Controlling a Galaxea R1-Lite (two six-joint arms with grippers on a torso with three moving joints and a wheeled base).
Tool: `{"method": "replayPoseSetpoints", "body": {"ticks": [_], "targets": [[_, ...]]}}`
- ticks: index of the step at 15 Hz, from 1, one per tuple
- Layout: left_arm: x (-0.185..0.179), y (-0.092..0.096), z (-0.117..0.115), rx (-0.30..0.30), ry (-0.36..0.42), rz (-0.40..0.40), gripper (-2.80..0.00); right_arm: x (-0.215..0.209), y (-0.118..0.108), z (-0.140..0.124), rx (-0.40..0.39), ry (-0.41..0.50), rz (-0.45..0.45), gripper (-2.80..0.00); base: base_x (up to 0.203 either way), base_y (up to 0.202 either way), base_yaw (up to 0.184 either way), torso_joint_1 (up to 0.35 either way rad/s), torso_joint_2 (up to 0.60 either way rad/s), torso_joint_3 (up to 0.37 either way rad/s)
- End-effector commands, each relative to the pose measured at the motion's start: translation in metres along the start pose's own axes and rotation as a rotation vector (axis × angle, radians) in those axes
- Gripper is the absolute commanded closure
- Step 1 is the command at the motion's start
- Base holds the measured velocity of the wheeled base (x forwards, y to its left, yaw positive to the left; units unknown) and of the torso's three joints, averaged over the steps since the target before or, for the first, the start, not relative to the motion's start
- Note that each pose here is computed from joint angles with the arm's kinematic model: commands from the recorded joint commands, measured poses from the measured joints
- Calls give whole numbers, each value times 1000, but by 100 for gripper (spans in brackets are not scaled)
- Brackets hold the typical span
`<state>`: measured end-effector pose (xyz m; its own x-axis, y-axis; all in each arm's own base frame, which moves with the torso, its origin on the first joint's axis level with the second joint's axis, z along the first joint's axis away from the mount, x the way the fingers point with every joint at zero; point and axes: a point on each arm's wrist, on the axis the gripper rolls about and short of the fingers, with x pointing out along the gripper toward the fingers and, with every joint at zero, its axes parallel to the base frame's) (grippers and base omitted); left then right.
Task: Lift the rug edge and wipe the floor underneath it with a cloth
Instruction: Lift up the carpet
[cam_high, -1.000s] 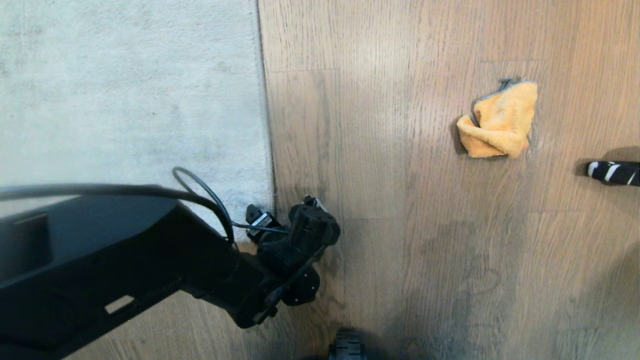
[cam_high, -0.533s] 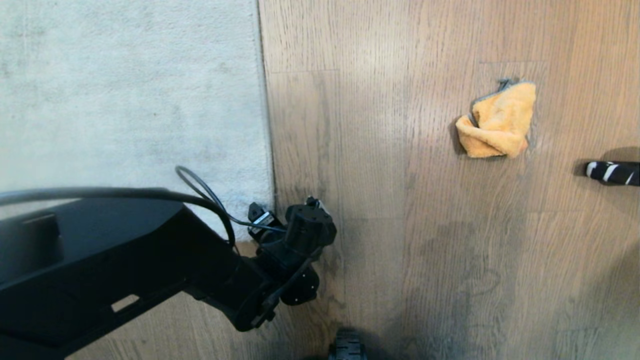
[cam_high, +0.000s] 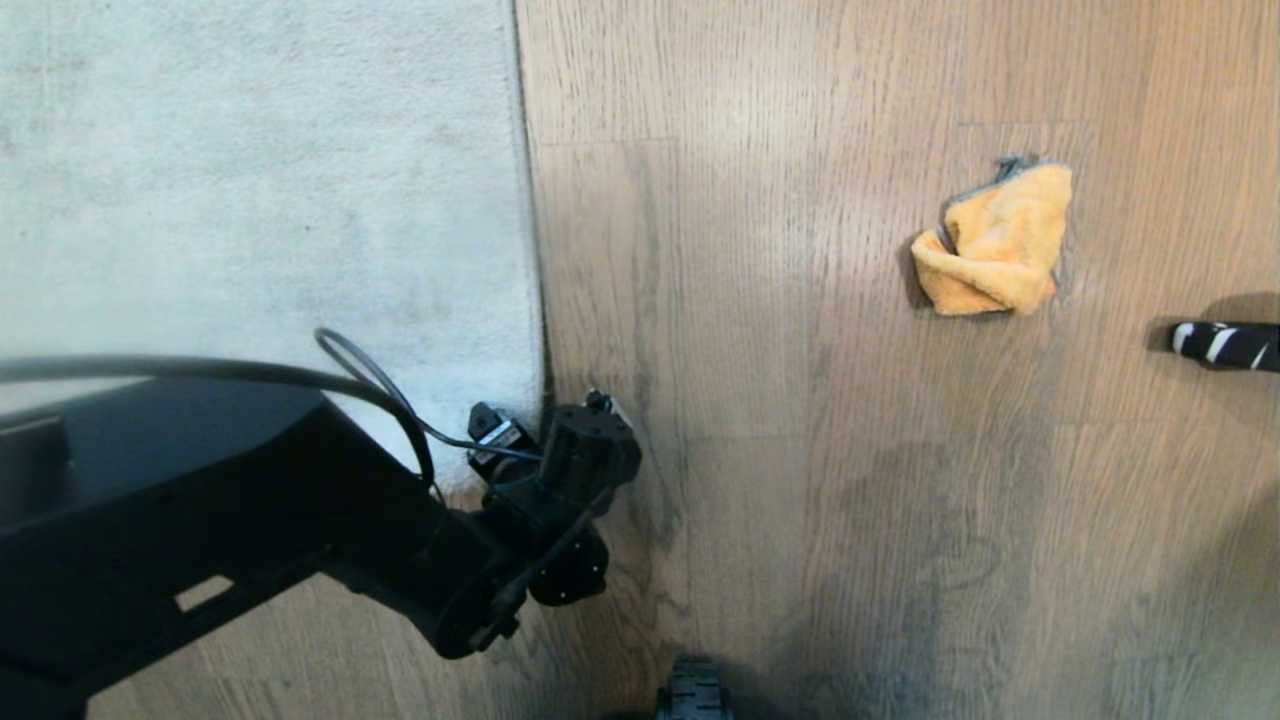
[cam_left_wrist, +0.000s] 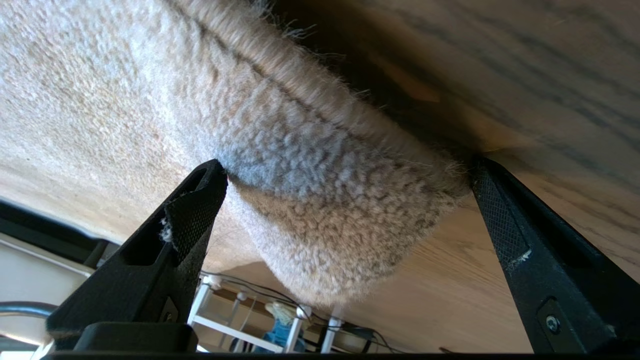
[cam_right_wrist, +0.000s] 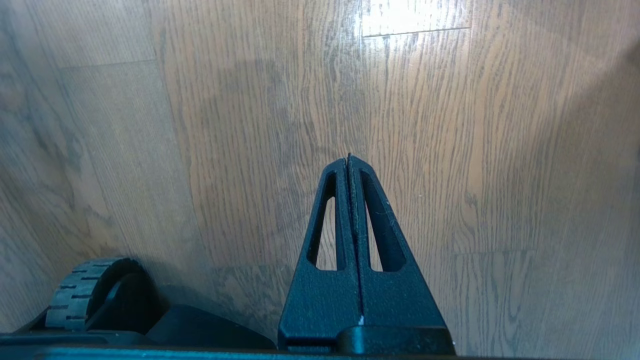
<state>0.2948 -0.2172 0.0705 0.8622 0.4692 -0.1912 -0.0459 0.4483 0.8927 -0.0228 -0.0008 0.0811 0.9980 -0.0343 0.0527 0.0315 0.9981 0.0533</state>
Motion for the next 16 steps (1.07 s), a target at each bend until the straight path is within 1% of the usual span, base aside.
{"method": "replayPoseSetpoints", "body": {"ticks": [1,4,5,9,12,16], "targets": [[-2,7,-2,5,4,9,-280,0,0,0,1,-1,-1,0,0,0,0,0,0,0],[-4,12,-4,2,3,11,-280,0,0,0,1,-1,1,0,0,0,0,0,0,0],[-4,16,-5,0,6,15,-280,0,0,0,1,-1,0,0,0,0,0,0,0,0],[-4,39,-11,37,19,37,-280,0,0,0,1,-1,-1,0,0,0,0,0,0,0],[-3,52,-24,44,42,46,-280,0,0,0,1,-1,0,0,0,0,0,0,0,0],[-3,70,-45,38,77,58,-280,0,0,0,1,-1,1,0,0,0,0,0,0,0]]}}
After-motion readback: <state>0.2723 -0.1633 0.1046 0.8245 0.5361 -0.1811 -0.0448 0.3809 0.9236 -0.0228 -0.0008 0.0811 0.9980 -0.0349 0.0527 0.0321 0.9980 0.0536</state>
